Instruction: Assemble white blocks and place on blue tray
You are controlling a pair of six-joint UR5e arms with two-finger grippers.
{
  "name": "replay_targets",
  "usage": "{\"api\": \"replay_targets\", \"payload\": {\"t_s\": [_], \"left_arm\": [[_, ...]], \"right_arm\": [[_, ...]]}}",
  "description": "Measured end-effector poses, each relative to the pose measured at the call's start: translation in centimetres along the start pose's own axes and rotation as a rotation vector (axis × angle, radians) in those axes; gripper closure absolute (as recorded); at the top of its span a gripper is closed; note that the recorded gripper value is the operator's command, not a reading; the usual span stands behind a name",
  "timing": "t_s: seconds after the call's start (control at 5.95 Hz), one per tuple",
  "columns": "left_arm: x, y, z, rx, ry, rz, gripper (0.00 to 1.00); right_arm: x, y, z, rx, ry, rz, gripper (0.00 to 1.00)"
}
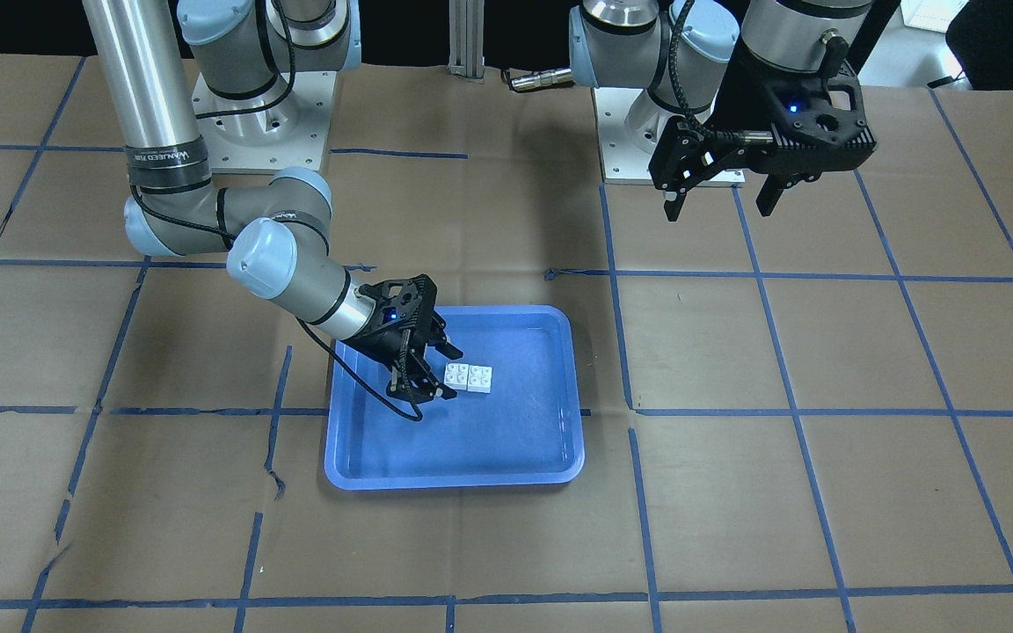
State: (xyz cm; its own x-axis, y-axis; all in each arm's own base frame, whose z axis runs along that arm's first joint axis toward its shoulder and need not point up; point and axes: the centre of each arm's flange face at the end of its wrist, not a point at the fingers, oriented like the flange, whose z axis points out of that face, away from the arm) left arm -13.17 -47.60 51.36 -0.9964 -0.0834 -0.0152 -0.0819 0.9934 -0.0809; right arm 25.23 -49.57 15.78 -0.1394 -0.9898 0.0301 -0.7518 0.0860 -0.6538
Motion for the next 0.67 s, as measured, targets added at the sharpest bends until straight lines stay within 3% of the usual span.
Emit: {"api": "replay_targets", "payload": {"t_s": [0.34,0.67], "left_arm": [[-0.1,0.0,-0.1,0.002,0.000,-0.001,0.00],[-0.2,0.2,-0.4,0.009,0.001,-0.003,0.00]], "right_arm": [[2.3,-2.0,-2.8,-0.043,0.017,0.086,0.00],[4.6,-4.9,-8.7,-0.168,0.000,0.162,0.00]]}}
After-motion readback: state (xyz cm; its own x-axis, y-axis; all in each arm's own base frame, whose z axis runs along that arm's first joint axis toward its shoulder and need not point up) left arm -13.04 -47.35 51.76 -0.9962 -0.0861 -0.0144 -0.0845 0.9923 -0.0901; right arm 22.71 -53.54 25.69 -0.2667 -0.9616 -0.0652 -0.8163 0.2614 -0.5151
